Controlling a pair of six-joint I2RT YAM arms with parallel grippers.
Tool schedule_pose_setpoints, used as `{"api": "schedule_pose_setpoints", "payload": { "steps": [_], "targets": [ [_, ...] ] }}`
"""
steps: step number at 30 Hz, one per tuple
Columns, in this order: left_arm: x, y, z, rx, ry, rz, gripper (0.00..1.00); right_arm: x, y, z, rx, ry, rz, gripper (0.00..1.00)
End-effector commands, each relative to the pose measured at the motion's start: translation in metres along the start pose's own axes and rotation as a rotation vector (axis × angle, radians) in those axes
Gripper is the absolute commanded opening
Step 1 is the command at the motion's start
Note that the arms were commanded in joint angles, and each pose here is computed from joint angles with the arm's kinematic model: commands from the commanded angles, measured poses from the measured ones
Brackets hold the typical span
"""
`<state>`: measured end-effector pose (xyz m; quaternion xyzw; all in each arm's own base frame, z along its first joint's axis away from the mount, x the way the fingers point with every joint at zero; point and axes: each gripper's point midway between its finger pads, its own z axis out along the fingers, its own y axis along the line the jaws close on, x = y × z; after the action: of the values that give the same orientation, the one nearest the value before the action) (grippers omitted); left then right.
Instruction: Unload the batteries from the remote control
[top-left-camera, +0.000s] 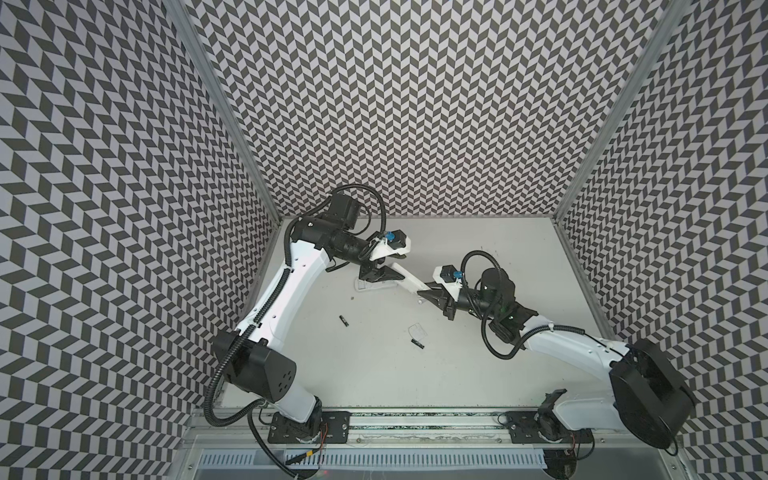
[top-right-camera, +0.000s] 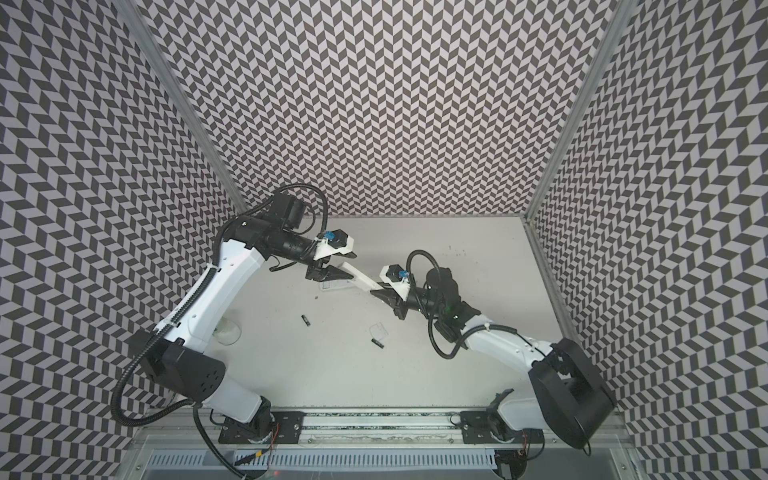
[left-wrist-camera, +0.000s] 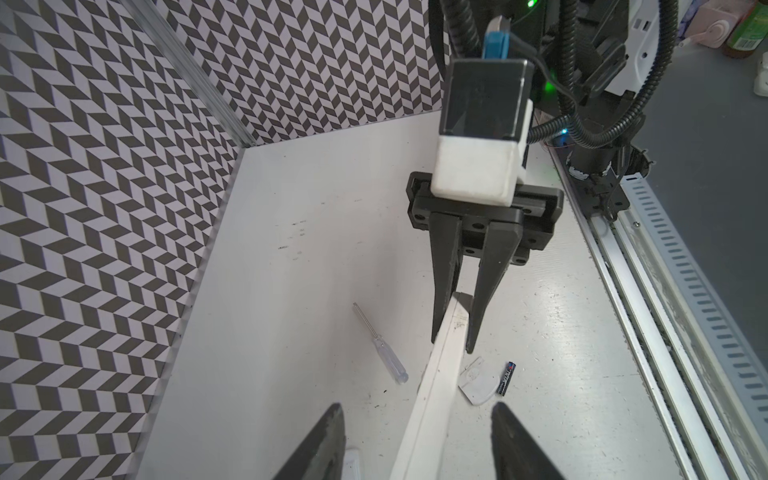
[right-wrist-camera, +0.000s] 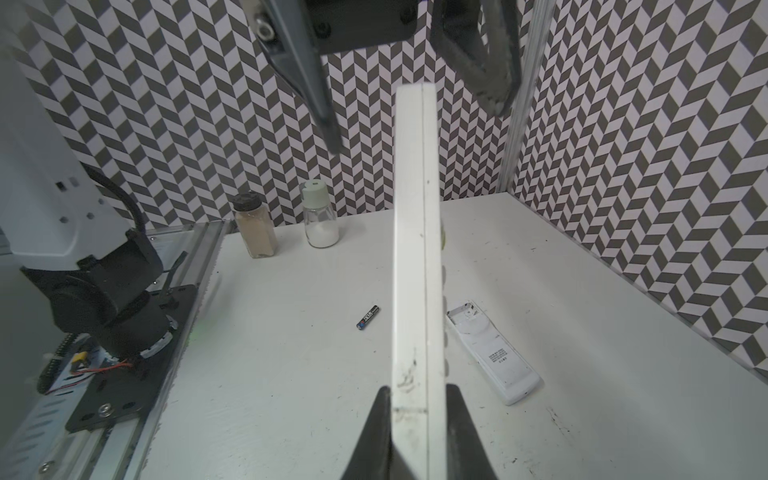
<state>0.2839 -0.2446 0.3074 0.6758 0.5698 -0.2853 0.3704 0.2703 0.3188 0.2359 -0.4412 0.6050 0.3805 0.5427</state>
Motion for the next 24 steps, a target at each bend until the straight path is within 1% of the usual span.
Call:
{"api": "schedule_pose_setpoints", "payload": {
  "steps": [1,3,7,10,13,15,17,20,22,24],
  "targets": [
    [0.003,-0.006,0.010,0.040,-0.023,-0.029,0.50,-0.032,0.004,-0.001,-0.041,-0.116,-0.032,0.00],
    [0.004,-0.008,0.011,0.044,-0.021,-0.033,0.47,-0.035,0.005,-0.001,-0.064,-0.113,-0.027,0.00],
    [0.016,-0.007,0.018,0.043,-0.001,-0.049,0.45,-0.037,0.004,-0.005,-0.055,-0.139,-0.029,0.00],
    [0.010,-0.006,0.017,0.044,-0.012,-0.053,0.38,-0.039,0.002,-0.004,-0.069,-0.131,-0.013,0.00],
    [0.005,-0.008,0.014,0.054,-0.053,-0.059,0.36,-0.038,0.002,-0.006,-0.059,-0.134,-0.026,0.00],
    [0.006,-0.007,0.017,0.057,-0.058,-0.067,0.34,-0.037,0.000,-0.006,-0.046,-0.141,-0.019,0.00],
    [0.003,-0.006,0.017,0.054,-0.062,-0.067,0.32,-0.037,0.001,-0.004,-0.063,-0.130,-0.006,0.00],
    [0.003,-0.005,0.016,0.056,-0.081,-0.073,0.27,-0.037,0.003,-0.004,-0.075,-0.125,-0.021,0.00],
    [0.005,-0.005,0.020,0.060,-0.078,-0.086,0.21,-0.036,0.001,-0.005,-0.058,-0.138,-0.016,0.00],
    [0.004,-0.003,0.020,0.056,-0.069,-0.092,0.19,-0.038,0.002,-0.003,-0.068,-0.134,-0.005,0.00]
  ]
}}
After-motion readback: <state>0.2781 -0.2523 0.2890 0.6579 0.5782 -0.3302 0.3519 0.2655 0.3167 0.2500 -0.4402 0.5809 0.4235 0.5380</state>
